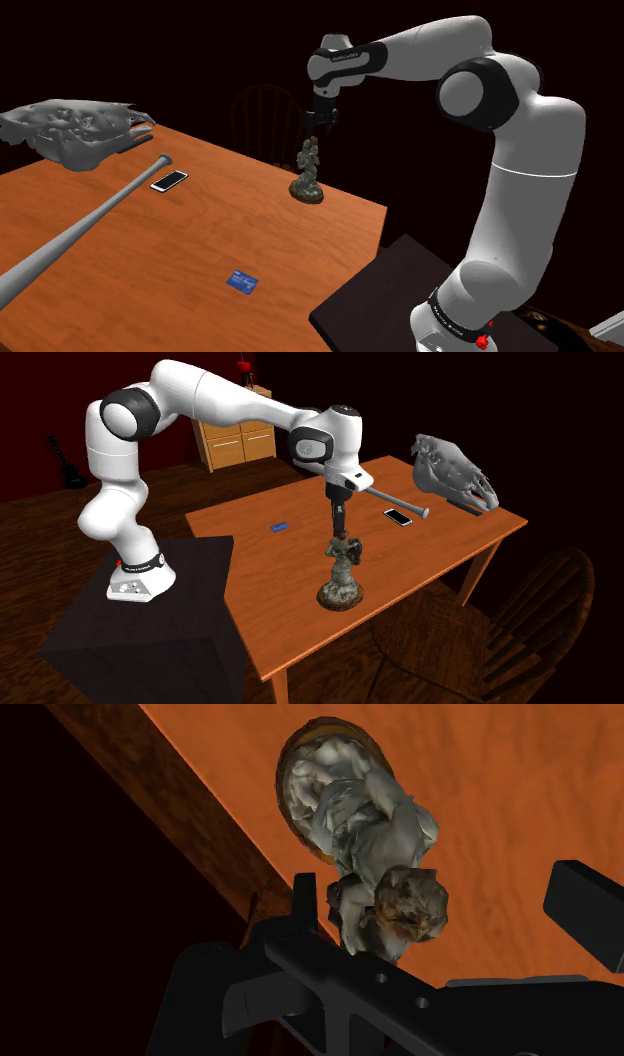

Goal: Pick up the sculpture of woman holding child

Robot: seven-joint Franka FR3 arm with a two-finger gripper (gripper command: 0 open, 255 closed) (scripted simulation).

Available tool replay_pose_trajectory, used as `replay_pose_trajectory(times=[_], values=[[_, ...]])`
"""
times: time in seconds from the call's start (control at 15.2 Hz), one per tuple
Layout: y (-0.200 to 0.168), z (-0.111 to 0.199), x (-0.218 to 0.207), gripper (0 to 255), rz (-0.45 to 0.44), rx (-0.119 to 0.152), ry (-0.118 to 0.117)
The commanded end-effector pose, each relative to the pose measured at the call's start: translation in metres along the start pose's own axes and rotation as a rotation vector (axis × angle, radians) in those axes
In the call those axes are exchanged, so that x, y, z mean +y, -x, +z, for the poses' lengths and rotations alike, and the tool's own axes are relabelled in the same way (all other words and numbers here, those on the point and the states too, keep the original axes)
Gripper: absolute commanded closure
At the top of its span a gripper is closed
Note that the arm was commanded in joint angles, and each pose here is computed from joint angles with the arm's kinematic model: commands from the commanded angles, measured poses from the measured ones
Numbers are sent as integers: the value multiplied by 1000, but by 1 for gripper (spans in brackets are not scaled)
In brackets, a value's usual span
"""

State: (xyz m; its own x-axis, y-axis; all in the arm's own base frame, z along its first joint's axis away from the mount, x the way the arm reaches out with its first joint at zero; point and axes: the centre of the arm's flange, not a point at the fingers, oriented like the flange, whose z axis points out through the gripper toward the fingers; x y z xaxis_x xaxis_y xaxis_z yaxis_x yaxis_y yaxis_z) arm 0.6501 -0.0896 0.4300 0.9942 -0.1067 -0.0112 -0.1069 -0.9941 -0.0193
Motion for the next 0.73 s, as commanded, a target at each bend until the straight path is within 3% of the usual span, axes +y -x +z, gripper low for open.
replay_pose_trajectory(times=[0.0, 0.26, 0.66], values=[[-25, 14, 3, 0, 11, 0, -5], [-70, 33, 10, 0, 31, -1, -13], [-70, 65, 11, 0, 31, -1, -13]])
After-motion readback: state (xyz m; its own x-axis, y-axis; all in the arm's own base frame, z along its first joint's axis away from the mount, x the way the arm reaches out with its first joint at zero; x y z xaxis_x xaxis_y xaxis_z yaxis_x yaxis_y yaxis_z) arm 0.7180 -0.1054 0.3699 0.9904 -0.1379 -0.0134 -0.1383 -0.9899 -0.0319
